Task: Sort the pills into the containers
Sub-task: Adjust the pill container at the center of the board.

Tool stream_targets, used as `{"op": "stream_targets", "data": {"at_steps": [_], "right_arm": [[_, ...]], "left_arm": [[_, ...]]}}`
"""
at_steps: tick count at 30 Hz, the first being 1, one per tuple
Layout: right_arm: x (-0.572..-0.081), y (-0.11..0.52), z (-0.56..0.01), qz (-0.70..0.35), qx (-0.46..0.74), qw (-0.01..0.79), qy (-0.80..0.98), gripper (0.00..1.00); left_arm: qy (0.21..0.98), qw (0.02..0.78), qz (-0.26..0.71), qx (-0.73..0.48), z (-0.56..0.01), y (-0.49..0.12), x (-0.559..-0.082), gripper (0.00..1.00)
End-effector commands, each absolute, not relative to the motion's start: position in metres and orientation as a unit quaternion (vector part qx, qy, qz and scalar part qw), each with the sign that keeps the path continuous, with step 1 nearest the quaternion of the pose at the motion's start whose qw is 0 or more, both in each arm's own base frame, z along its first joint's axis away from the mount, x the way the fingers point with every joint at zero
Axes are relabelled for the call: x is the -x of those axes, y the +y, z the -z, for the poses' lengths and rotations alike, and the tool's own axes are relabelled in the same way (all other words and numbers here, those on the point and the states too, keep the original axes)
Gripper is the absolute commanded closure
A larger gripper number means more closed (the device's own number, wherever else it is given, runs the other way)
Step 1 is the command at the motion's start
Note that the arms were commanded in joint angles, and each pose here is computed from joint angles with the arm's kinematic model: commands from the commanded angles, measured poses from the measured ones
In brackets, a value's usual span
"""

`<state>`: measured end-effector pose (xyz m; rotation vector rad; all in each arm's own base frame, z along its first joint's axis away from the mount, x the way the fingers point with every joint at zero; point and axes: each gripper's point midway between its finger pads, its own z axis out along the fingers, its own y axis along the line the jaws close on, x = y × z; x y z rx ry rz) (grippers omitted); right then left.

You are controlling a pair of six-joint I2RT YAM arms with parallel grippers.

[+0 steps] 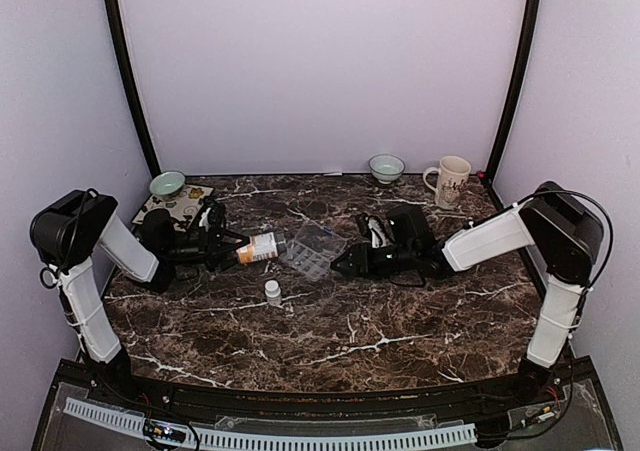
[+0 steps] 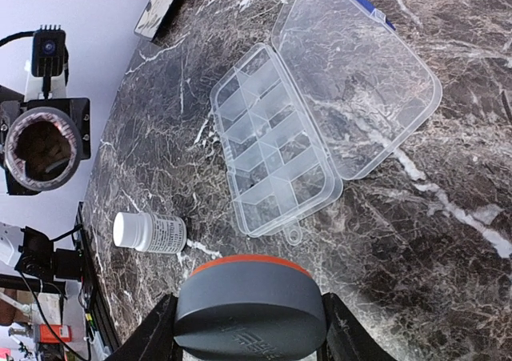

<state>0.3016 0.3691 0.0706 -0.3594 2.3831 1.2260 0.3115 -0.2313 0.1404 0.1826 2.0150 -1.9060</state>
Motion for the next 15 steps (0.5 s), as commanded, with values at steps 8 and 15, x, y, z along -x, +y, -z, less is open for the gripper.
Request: {"op": "stream_targets", "data": {"at_steps": [8, 15], "right_arm": [[-0.298, 0.365, -0.081, -0.429, 0.143, 0.233, 0.861, 0.71], [-0.301, 0.366, -0.087, -0.429, 0.147, 0.239, 0.859, 0.71]], "left_arm": [[0.703, 0.205, 0.678, -0.060, -0.131, -0.223, -0.330, 0.95], [0.713, 0.208, 0.668, -0.047, -0.119, -0.221, -0.342, 0.95]]}}
